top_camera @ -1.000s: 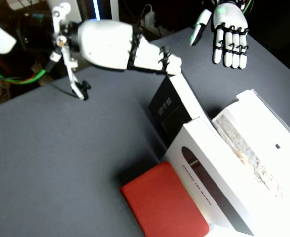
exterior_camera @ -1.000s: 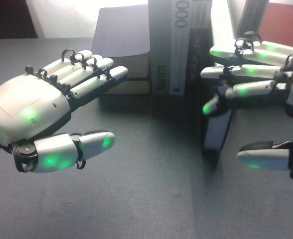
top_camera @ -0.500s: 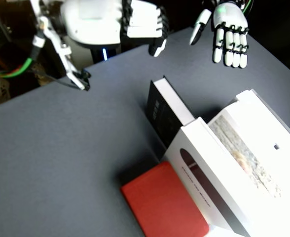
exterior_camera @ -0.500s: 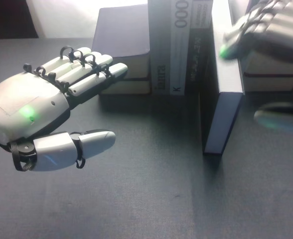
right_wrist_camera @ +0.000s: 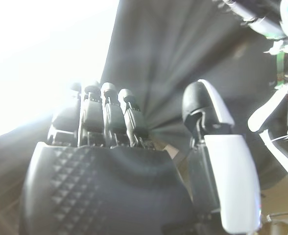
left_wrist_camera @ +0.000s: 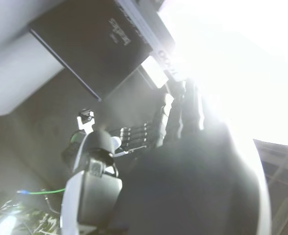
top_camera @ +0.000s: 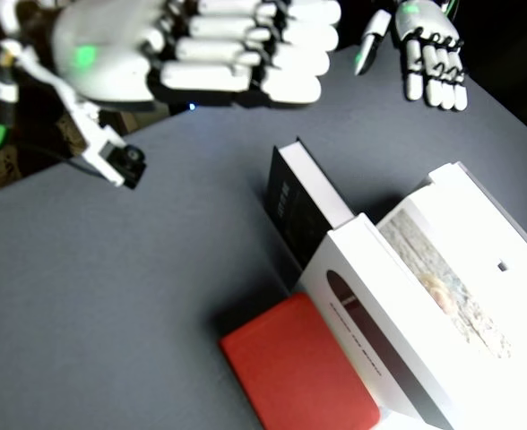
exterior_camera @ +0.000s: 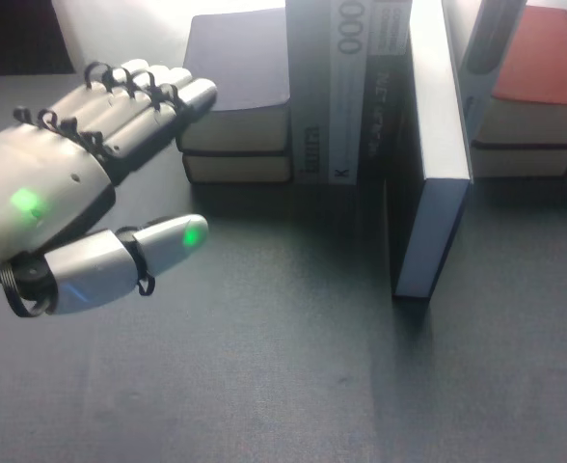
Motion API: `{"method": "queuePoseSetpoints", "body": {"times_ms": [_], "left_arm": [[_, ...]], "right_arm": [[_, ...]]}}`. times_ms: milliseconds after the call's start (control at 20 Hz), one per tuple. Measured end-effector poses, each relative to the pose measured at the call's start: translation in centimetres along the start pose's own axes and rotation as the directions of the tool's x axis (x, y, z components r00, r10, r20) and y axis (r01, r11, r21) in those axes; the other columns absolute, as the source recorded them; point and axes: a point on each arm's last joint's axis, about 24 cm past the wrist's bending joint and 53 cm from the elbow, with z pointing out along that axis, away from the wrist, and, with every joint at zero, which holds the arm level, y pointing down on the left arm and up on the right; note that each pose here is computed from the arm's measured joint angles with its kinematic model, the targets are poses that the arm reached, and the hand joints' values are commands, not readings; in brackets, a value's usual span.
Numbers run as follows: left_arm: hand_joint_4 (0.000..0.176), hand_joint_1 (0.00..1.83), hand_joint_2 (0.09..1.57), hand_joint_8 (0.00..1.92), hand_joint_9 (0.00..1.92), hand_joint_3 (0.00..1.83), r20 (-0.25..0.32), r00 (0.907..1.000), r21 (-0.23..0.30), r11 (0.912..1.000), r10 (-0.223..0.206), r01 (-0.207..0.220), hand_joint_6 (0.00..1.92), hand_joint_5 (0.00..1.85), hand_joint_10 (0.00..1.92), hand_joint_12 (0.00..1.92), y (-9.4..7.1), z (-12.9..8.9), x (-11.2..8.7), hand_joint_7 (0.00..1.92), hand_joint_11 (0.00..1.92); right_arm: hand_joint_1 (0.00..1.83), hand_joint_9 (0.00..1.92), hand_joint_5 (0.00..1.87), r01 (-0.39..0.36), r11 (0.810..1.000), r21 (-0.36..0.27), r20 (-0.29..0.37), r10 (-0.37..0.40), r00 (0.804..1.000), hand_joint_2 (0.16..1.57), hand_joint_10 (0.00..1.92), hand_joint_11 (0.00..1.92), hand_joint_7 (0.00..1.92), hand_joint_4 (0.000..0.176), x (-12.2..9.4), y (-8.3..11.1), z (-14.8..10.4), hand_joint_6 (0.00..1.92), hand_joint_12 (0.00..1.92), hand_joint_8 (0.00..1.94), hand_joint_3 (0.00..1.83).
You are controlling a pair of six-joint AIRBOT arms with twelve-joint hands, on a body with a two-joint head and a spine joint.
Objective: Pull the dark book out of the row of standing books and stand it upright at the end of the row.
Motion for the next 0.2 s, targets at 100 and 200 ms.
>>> {"method": "queuePoseSetpoints", "body": {"times_ms": [100, 200], "left_arm": [[0.065, 0.20, 1.35, 0.00, 0.00, 0.00, 0.050, 0.9986, 0.018, 0.9997, -0.017, 0.016, 0.00, 0.00, 0.00, 0.00, -0.4, -0.2, -1.1, 0.00, 0.00], [0.088, 0.23, 1.32, 0.00, 0.00, 0.00, 0.095, 0.9947, 0.039, 0.9986, -0.038, 0.035, 0.00, 0.00, 0.00, 0.00, -0.7, -0.4, -2.1, 0.00, 0.00]], "right_arm": [[0.35, 0.00, 0.00, -0.005, 1.000, 0.013, 0.042, 0.004, 0.999, 1.24, 0.00, 0.00, 0.00, 0.005, -0.9, -0.4, -0.6, 0.00, 0.00, 0.00, 0.00], [0.30, 0.00, 0.00, -0.008, 1.000, 0.021, 0.083, 0.006, 0.997, 1.29, 0.00, 0.00, 0.00, 0.000, -1.8, -0.6, -1.3, 0.00, 0.00, 0.00, 0.01]]}}
